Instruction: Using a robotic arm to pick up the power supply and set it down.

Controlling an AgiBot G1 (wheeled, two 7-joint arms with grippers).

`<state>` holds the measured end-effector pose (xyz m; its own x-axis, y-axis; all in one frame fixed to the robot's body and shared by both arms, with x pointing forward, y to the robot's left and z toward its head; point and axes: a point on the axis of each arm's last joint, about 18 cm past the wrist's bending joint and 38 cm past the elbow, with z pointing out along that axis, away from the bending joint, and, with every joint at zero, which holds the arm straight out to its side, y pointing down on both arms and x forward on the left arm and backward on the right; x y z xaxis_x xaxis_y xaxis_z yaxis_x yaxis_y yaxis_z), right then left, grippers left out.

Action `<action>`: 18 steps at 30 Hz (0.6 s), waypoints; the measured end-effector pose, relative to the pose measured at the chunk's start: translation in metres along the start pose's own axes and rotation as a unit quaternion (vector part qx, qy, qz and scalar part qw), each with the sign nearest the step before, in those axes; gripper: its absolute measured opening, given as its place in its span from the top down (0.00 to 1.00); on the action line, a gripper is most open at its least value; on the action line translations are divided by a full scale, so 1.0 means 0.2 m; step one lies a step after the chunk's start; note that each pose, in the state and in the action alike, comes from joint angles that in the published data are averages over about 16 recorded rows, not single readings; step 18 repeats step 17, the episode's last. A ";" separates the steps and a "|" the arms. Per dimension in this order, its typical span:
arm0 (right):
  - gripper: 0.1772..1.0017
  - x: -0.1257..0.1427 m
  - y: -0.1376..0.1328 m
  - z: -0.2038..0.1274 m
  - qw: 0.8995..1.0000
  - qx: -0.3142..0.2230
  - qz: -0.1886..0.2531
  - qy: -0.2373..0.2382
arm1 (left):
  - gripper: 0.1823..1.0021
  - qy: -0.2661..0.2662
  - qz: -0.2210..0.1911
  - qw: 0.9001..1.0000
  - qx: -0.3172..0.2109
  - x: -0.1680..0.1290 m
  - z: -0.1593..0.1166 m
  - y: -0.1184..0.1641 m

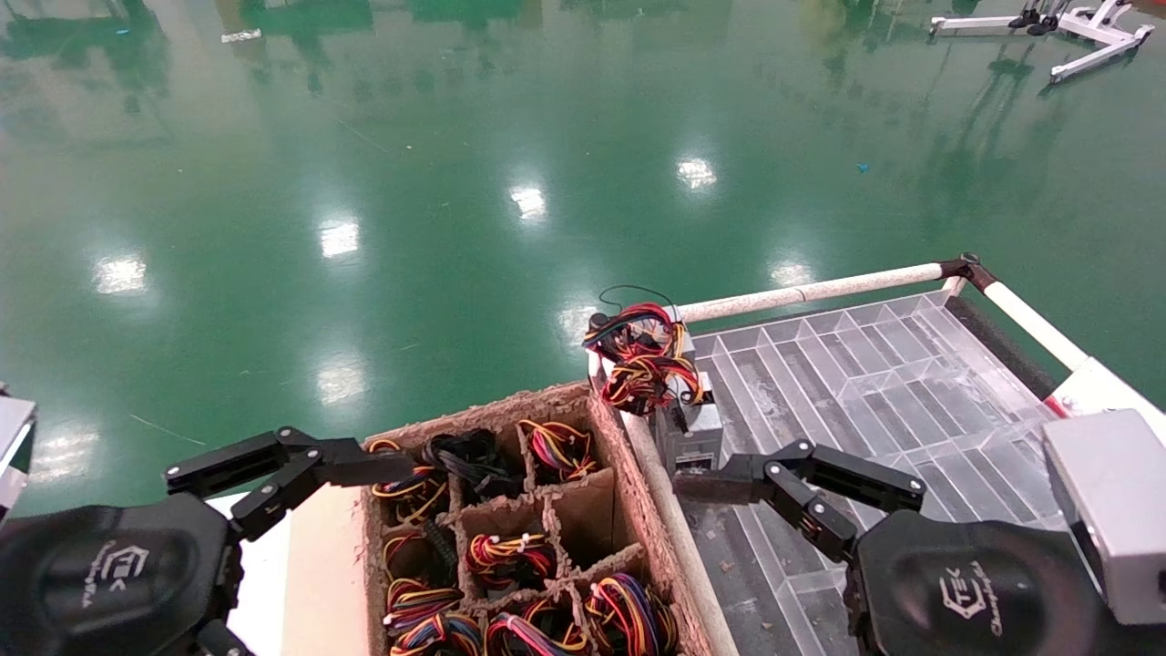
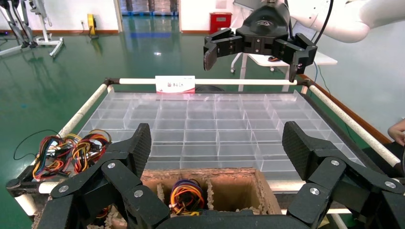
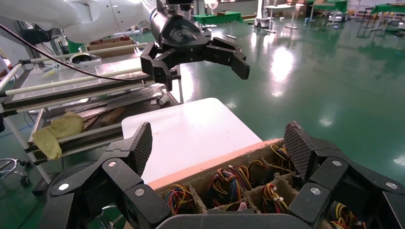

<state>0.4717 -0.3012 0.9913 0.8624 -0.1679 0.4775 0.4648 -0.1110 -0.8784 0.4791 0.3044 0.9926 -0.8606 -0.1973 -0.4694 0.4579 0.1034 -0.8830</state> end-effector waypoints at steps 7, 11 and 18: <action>0.00 0.01 0.00 0.00 1.000 0.000 0.000 0.003 | 0.00 0.000 0.000 1.000 0.000 0.00 0.00 0.00; 0.00 0.01 0.00 0.00 1.000 0.000 0.000 0.004 | 0.00 0.000 0.000 1.000 0.000 0.00 0.00 0.00; 0.00 0.02 0.00 0.00 1.000 0.000 -0.001 0.005 | 0.00 0.000 0.000 1.000 0.000 0.00 0.00 0.00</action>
